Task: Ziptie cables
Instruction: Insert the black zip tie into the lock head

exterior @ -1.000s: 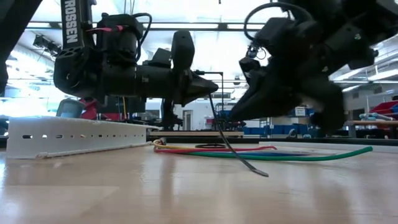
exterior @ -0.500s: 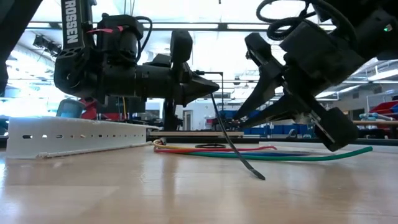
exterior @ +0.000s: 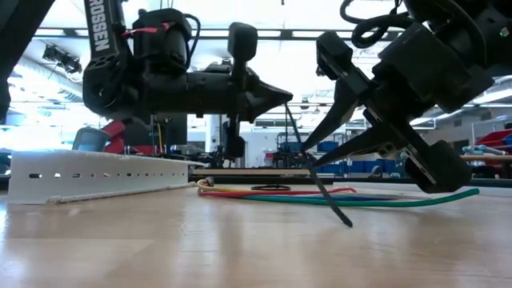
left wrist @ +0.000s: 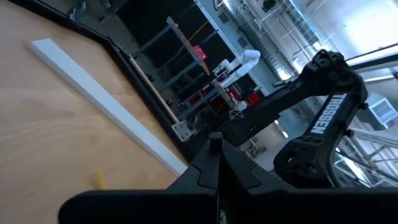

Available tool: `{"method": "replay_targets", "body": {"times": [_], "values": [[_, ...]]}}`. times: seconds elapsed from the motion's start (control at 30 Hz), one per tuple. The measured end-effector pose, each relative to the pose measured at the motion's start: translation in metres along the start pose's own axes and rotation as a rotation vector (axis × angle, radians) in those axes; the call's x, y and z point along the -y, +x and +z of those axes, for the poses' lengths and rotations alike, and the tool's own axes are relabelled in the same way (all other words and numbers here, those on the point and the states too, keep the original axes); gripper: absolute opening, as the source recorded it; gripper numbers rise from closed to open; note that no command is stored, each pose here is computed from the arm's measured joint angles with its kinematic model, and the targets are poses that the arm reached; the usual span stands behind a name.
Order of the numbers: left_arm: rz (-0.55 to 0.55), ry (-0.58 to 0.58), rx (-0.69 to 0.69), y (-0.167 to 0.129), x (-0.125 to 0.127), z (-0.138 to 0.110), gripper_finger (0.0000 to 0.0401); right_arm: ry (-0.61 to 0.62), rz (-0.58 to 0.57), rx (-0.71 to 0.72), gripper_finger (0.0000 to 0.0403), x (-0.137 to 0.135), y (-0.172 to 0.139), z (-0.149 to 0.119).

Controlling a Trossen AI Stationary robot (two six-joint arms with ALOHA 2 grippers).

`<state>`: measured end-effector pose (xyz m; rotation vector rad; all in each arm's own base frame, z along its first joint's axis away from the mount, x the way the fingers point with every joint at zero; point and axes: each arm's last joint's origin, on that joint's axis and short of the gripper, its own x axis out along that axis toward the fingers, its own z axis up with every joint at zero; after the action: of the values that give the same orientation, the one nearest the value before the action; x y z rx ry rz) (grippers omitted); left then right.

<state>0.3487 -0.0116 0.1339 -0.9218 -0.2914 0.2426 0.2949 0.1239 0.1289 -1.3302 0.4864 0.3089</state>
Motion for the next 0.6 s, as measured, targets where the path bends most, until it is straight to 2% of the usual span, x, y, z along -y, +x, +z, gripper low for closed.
{"method": "replay_targets", "body": {"times": [0.17, 0.3, 0.4, 0.6], "values": [[0.014, 0.001, 0.019, 0.001, -0.001, 0.002, 0.0007, -0.028, 0.015, 0.031, 0.0074, -0.003, -0.002, 0.005], [0.025, -0.005, 0.034, 0.002, -0.003, 0.005, 0.0007, -0.037, 0.089, 0.093, 0.0074, -0.007, -0.002, 0.005], [0.027, -0.007, 0.039, 0.003, -0.004, 0.006, 0.0007, -0.057, 0.141, 0.074, 0.0073, -0.012, -0.002, 0.002], [0.033, -0.006, 0.045, 0.003, -0.005, 0.006, 0.0007, -0.056, 0.197, 0.154, 0.0073, -0.015, -0.004, 0.005]]}}
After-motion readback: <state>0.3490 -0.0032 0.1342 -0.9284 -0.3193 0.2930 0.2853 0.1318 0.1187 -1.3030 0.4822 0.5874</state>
